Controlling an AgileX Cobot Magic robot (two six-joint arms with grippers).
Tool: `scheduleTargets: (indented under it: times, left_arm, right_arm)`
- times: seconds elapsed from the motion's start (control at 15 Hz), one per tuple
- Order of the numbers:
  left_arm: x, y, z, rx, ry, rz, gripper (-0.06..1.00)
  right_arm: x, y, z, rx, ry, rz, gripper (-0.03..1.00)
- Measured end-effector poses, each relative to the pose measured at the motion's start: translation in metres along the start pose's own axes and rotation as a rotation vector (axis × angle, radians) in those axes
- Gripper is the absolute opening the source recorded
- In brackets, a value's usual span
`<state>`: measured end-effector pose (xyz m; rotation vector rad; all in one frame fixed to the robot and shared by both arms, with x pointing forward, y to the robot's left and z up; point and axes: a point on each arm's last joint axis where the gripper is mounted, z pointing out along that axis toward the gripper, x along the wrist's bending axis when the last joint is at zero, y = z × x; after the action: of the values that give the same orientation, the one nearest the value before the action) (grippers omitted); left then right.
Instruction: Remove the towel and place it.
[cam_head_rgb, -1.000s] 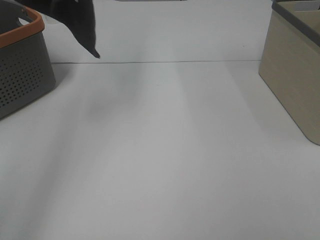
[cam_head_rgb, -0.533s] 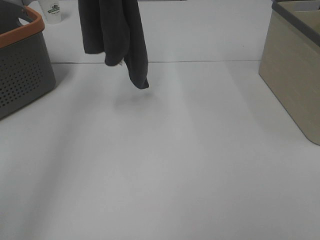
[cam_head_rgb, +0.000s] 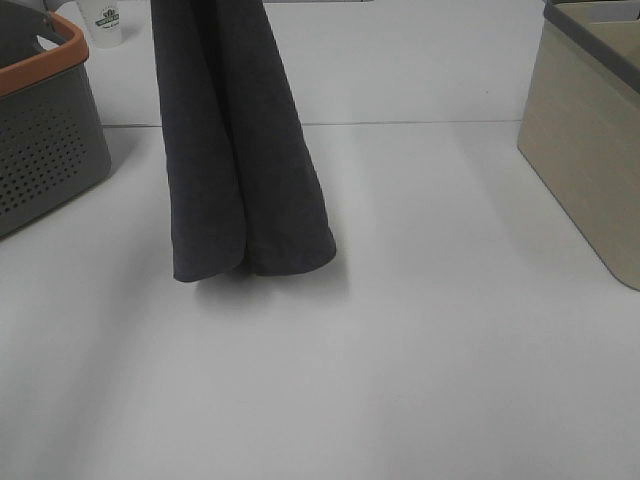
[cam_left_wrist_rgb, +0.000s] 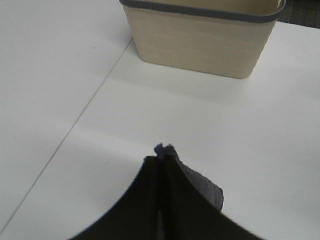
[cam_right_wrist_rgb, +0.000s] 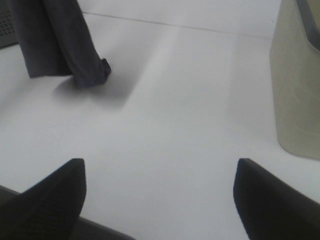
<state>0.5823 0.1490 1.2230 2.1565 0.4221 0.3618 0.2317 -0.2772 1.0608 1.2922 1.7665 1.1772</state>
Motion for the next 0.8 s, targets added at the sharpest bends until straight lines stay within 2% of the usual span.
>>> scheduleTargets:
  times: [0.27, 0.47, 0.67, 0.73, 0.8]
  left_arm:
    - [0.003, -0.02, 0.018, 0.071, -0.036, 0.009, 0.0]
    - [-0.007, -0.01, -0.002, 0.038, -0.014, 0.121, 0.0]
    - [-0.022, 0.003, -0.026, -0.02, 0.006, 0.171, 0.0]
    - [-0.029, 0.009, -0.038, -0.044, 0.019, 0.244, 0.0]
    - [-0.032, 0.011, -0.043, -0.05, 0.026, 0.279, 0.0]
  right_arm:
    - [0.0, 0.031, 0.019, -0.111, 0.073, -0.017, 0.78]
    - [-0.005, 0.047, 0.051, -0.065, 0.132, -0.167, 0.76]
    - [-0.004, 0.06, 0.085, -0.041, 0.269, -0.183, 0.76]
    - [-0.005, 0.066, 0.117, -0.032, 0.365, -0.189, 0.76]
    - [-0.006, 0.067, 0.132, -0.037, 0.402, -0.187, 0.76]
